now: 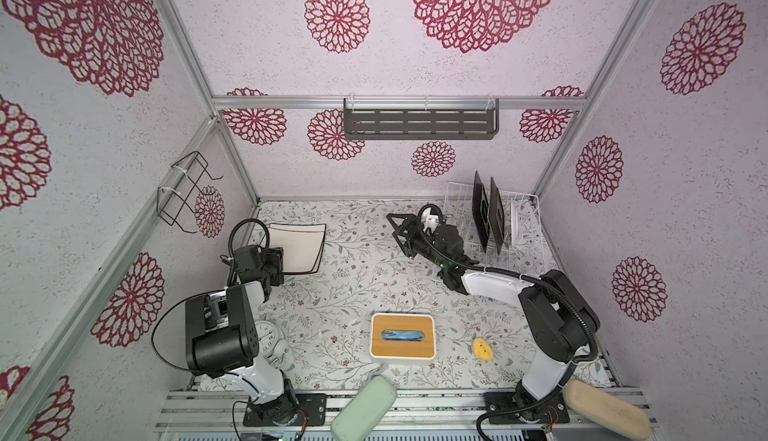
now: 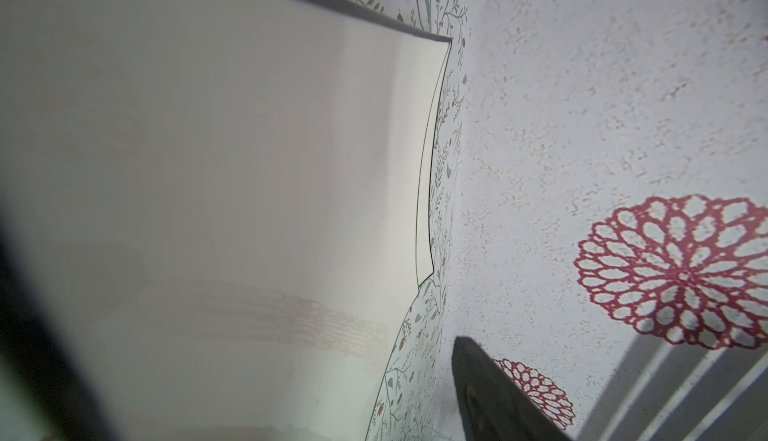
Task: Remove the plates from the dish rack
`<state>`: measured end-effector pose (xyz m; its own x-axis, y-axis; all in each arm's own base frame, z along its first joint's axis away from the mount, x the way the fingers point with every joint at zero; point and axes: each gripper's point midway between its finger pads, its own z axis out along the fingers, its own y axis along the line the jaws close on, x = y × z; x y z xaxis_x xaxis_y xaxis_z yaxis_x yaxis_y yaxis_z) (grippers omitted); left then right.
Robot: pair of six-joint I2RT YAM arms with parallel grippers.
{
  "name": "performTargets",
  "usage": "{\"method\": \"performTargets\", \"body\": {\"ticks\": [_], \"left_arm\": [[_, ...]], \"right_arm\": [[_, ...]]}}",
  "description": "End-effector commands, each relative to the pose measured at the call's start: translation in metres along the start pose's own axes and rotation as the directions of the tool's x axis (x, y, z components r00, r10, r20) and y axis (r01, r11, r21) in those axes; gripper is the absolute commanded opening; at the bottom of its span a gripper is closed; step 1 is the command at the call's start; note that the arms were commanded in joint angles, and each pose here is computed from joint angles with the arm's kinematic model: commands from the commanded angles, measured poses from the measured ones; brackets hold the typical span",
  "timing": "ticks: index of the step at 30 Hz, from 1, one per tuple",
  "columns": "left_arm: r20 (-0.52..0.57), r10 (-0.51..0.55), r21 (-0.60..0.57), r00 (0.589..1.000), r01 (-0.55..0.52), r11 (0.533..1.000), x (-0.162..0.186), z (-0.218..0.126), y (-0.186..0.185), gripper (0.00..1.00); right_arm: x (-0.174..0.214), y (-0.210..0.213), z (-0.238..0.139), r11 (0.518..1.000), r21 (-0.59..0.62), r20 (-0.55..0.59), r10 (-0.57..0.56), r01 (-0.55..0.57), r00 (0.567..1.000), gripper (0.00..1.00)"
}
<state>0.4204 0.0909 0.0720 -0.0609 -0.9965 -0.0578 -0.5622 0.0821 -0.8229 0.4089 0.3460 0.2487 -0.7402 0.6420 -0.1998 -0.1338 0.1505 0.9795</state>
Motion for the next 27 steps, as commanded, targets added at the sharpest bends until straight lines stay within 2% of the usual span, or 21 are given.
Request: {"method": "performTargets", "body": {"ticks": [1,27], "left_arm": [[0.009,0.030,0.095,1.000,-0.030,0.995,-0.004,0.002,-0.030,0.74],[-0.028,0.025,0.089,0.999,-0.022,0.996,0.003,0.022,-0.033,0.83]], "right_arm": [[-0.006,0.020,-0.003,0.998,-0.066,0.013,-0.009,0.010,1.000,0.92],[-0.009,0.016,-0.001,0.998,-0.054,0.018,-0.010,0.011,1.000,0.92]]}}
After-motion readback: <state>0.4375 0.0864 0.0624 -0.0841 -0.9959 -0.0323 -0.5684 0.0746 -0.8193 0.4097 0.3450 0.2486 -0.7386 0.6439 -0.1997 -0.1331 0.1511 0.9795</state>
